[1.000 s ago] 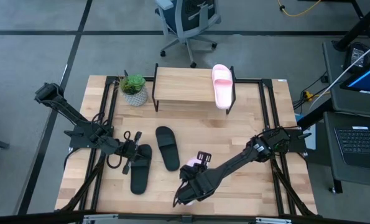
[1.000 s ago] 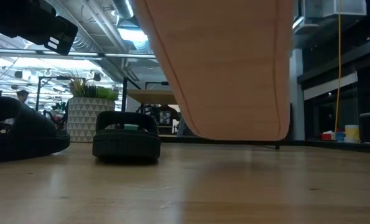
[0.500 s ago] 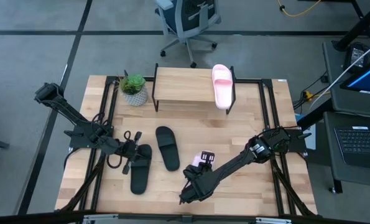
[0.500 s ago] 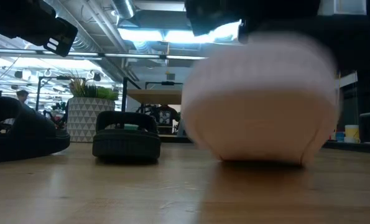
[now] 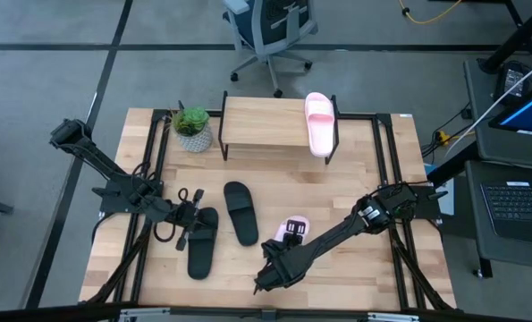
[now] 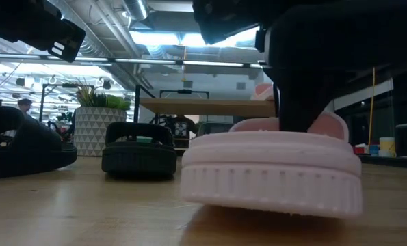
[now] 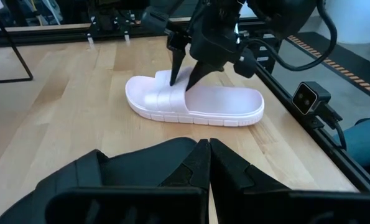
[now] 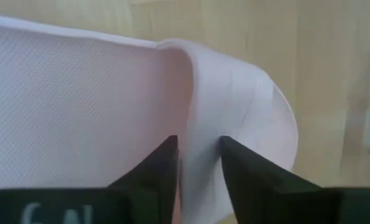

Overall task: Pick and place slides into the shelf
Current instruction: Put the pink slide on the shelf

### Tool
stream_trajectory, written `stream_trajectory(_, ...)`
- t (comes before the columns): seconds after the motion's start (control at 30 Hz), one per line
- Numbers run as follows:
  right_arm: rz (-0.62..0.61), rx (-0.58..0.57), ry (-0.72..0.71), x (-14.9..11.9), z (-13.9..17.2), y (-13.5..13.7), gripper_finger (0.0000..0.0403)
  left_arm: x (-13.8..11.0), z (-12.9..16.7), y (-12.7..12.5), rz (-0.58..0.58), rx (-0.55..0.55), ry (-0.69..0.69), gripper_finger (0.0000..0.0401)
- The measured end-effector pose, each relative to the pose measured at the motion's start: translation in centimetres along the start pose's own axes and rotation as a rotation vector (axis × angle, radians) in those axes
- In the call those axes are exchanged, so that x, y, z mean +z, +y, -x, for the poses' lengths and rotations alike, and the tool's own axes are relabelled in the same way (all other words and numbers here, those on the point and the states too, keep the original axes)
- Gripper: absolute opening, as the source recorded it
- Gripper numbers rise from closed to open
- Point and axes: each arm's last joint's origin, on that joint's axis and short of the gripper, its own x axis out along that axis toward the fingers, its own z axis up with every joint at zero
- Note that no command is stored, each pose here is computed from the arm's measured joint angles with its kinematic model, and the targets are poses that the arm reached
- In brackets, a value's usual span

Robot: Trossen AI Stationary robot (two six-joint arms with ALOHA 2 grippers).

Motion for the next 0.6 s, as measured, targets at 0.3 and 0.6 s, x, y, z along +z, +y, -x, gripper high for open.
stream_trajectory(0.3, -0.029, 0.060, -0.047, 0.7, 1.2, 0.1, 0.0213, 0.0, 0.0, 0.0, 0.003, 0.001, 0.004, 0.0000)
stream_trajectory(0.6, -0.035, 0.080, -0.069, 1.0, 2.1, -0.1, 0.0247, -0.1, 0.0, 0.0, 0.005, 0.001, 0.005, 0.0000)
